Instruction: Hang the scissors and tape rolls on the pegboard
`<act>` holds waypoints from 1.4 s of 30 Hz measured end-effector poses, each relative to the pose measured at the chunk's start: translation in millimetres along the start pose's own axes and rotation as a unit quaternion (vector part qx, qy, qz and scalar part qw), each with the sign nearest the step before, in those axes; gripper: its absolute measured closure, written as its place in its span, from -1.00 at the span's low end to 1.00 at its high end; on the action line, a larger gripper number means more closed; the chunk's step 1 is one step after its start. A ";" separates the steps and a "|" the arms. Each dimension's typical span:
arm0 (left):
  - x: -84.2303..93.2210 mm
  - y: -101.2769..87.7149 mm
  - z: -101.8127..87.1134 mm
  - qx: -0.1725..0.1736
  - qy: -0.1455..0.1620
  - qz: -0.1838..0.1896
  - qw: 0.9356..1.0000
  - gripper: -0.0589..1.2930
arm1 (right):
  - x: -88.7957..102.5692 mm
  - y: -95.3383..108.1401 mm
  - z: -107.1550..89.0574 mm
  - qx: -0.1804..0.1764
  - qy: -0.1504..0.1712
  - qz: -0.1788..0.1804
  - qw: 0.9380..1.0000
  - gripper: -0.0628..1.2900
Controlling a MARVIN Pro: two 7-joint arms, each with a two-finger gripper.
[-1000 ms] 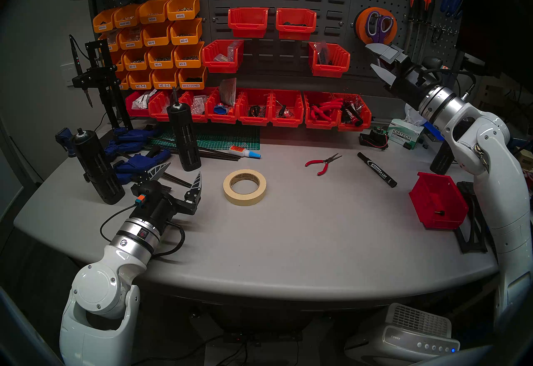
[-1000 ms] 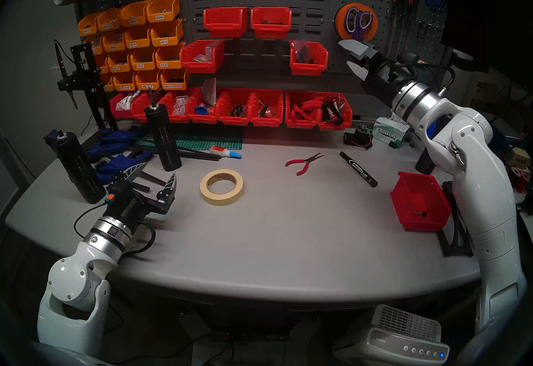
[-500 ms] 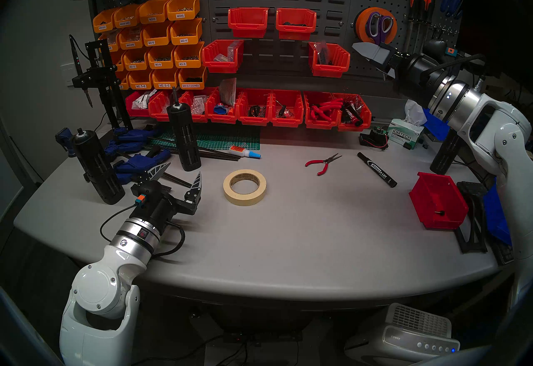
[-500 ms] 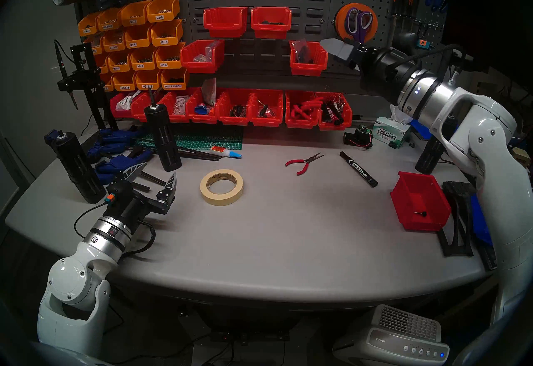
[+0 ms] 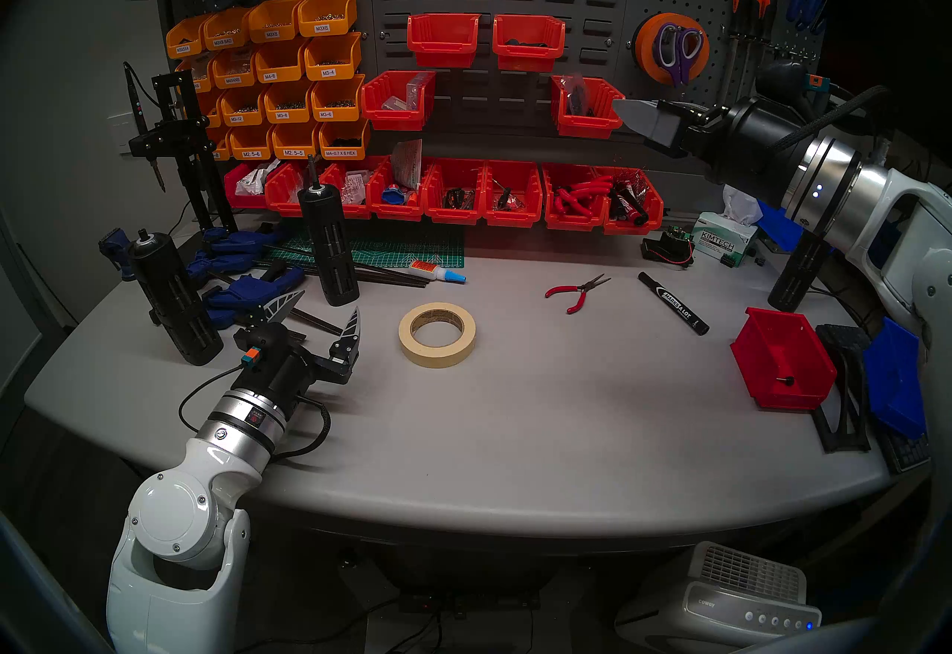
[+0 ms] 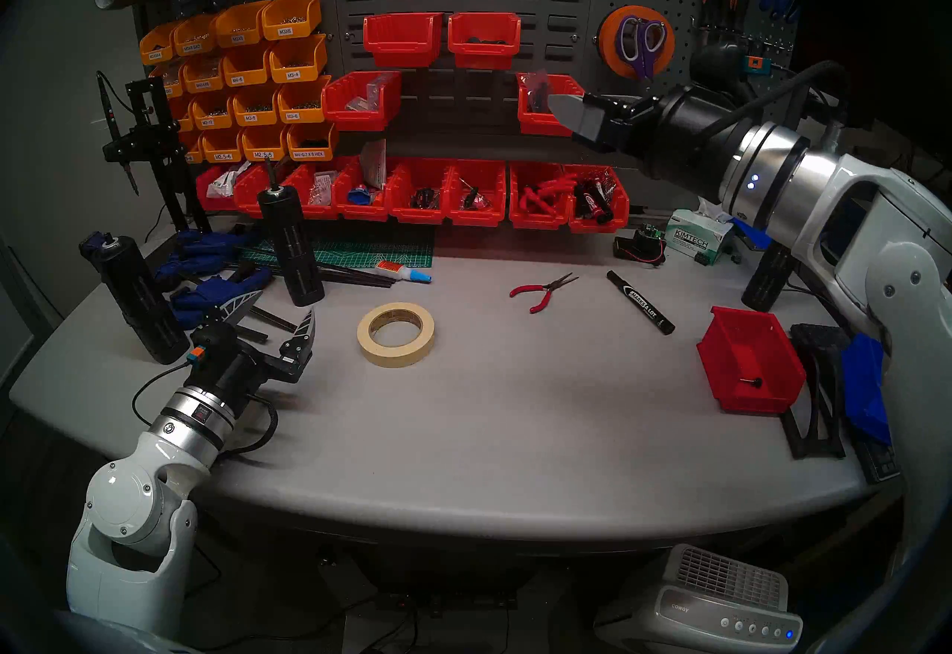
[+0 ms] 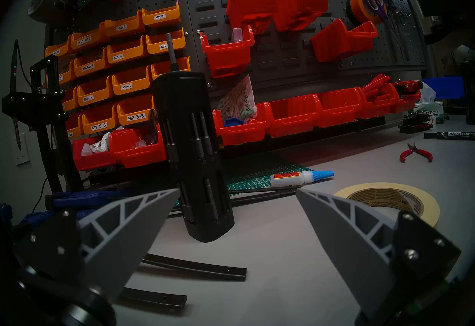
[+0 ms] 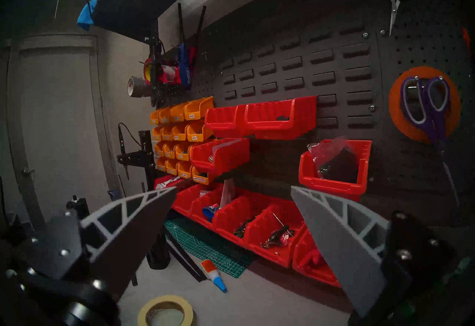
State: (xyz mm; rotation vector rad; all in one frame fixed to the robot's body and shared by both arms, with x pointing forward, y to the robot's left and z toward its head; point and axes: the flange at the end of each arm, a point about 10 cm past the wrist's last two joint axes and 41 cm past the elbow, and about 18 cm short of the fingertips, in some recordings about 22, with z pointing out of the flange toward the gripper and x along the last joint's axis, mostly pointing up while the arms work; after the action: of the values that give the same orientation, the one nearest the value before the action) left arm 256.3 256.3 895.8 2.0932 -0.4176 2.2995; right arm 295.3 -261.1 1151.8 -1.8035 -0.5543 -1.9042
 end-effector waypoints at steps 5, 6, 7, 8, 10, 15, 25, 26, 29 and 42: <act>0.0 0.0 0.0 0.000 0.000 0.000 1.000 -0.91 | -5.1 6.7 -8.6 -0.034 -0.012 -0.014 0.999 -0.85; 0.0 0.0 0.0 0.000 0.000 0.000 1.000 -0.91 | -7.8 9.4 -11.4 -0.044 -0.017 -0.015 0.999 -0.87; 0.0 0.0 0.0 0.000 0.000 0.000 1.000 -0.91 | -9.6 10.9 -12.9 -0.050 -0.019 -0.015 0.998 -0.88; 0.0 0.0 0.0 0.000 0.000 0.000 1.000 -0.91 | -12.4 13.0 -15.0 -0.056 -0.023 -0.014 0.998 -0.88; 0.0 0.0 0.0 0.000 0.000 0.000 1.000 -0.91 | -14.6 14.7 -16.7 -0.061 -0.026 -0.013 0.998 -0.88; 0.0 0.0 0.0 0.000 0.000 0.000 1.000 -0.91 | -26.0 20.8 -24.6 -0.076 -0.036 -0.004 0.996 -0.88; 0.0 0.0 0.0 0.000 0.000 0.000 1.000 -0.91 | -46.3 24.0 -34.9 -0.076 -0.043 0.007 0.996 -0.88; 0.0 0.0 0.0 0.000 0.000 0.000 1.000 -0.91 | -48.5 24.3 -35.8 -0.077 -0.044 0.008 0.996 -0.88; 0.0 0.0 0.0 0.000 0.000 0.000 1.000 -0.91 | -55.5 24.8 -38.8 -0.078 -0.046 0.008 0.996 -0.88; 0.0 0.0 0.0 0.000 0.000 0.000 1.000 -0.91 | -82.9 25.5 -51.6 -0.082 -0.044 -0.010 0.996 -0.88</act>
State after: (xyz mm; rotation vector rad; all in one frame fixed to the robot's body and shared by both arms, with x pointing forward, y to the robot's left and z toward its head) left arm 256.3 256.3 895.8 2.0933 -0.4175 2.2994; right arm 271.2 -307.4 1065.4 -1.9994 -0.4588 -1.9419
